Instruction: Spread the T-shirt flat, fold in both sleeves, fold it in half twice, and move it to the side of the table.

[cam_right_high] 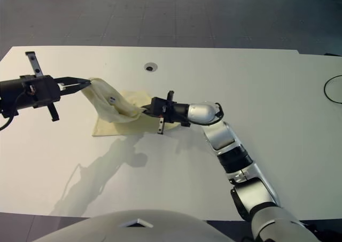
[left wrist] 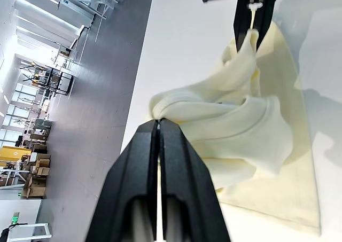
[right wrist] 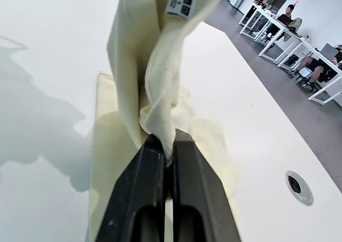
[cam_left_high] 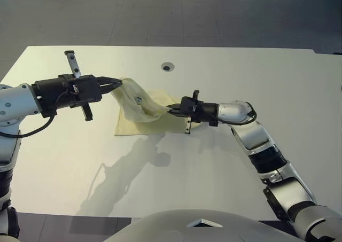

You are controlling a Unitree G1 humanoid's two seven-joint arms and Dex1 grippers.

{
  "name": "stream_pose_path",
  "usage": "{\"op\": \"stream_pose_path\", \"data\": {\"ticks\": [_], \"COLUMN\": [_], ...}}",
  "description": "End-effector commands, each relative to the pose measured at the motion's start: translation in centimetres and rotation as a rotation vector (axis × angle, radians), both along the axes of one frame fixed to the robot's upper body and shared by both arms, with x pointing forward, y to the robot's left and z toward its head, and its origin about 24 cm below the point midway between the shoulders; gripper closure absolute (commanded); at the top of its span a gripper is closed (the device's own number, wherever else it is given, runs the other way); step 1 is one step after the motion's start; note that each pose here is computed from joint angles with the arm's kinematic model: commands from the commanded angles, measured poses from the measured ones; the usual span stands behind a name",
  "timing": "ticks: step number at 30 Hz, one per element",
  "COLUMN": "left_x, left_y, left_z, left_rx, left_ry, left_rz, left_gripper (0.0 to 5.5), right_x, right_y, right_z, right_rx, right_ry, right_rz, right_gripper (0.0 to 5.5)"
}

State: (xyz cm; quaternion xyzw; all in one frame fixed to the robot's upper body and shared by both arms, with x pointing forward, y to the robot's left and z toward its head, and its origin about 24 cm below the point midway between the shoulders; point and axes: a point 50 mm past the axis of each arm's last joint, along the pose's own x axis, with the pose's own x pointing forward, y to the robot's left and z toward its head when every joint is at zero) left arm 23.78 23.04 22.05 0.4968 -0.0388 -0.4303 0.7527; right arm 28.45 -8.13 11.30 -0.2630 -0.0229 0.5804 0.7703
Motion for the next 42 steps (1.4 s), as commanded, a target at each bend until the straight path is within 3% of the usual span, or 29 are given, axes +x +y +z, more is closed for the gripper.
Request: {"op": "stream_pose_path", "data": {"ticks": [1,10,19,30,42], "left_x": [1.2,6.9,12.2,15.8,17.0], "left_y": [0.6,-2.9,-6.6,-6.2,-6.0], "left_z": [0.5,2.3,4.8,9.0,11.4], "left_rx": [0.105,0.135,0.171,0.342,0.401], "left_ry": [-0.068,-0.202,-0.331,-0.588,-0.73], "left_rz": [0.037,-0.017,-0.058,0.133,0.263], "left_gripper": [5.5,5.5,5.5,5.5,5.5], "right_x": [1.0,3.8,6.9,9.9,11.3], "right_y": [-1.9,-6.8,-9.3,-11.1,-12.9], "right_z": [2.5,9.1,16.2,22.3,24.5], "right_rx": [0.004,0.122,0.099,0.049,-0.056], "right_ry": [-0.062,-0.175,-0.372,-0.598,-0.734], "right_rz": [-0.046,-0.229,-0.423,-0.619,-0.779], "right_gripper": [5.47,5.47,5.47,5.47,5.47]}}
